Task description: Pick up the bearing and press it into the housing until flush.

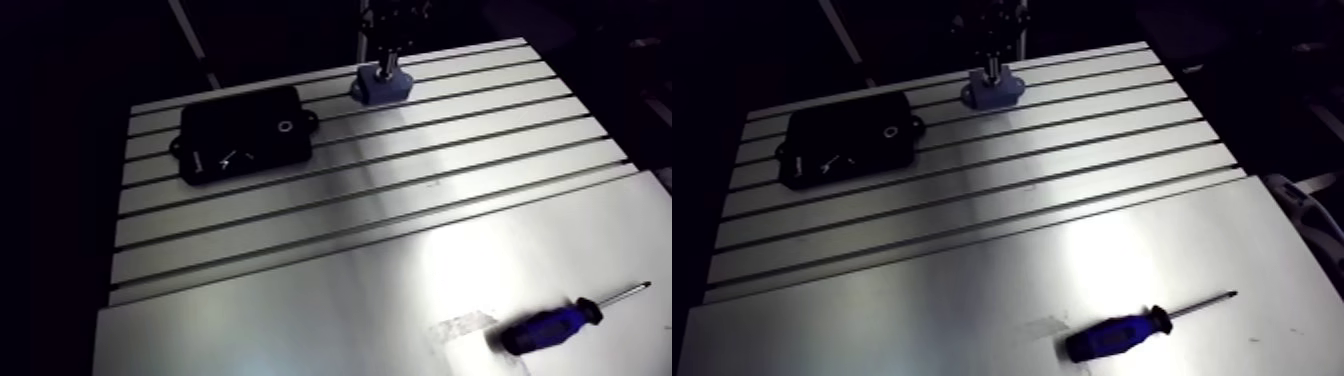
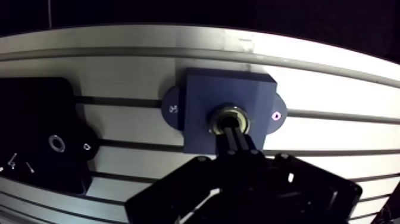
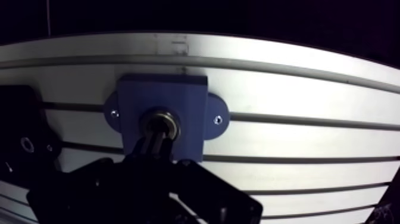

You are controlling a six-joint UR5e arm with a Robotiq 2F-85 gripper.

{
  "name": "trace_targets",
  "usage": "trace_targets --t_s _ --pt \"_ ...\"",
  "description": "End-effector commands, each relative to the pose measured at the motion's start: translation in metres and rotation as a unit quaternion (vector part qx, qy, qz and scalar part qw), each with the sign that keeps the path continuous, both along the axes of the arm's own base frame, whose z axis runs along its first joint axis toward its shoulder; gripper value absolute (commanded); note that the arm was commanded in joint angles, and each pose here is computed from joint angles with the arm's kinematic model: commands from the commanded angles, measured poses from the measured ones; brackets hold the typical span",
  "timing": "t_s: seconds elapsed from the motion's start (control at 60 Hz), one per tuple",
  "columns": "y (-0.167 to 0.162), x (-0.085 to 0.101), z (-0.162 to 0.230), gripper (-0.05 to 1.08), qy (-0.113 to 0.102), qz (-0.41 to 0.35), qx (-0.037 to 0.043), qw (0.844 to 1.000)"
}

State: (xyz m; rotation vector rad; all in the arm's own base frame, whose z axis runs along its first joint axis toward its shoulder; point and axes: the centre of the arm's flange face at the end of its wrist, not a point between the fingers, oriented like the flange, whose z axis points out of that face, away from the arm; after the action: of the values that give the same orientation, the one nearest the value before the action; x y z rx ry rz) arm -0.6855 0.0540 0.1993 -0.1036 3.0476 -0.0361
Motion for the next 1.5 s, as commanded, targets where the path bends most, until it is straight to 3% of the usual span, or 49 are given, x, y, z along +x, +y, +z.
trace_targets --t_s 0.017,1.5 --pt "-0.0002 -0.0004 -0.0034 1.07 -0.002 -0.004 -0.0024 1.000" --pt "0.0010 -0.0060 -0.0065 1.07 0.006 -0.006 -0.0018 1.000"
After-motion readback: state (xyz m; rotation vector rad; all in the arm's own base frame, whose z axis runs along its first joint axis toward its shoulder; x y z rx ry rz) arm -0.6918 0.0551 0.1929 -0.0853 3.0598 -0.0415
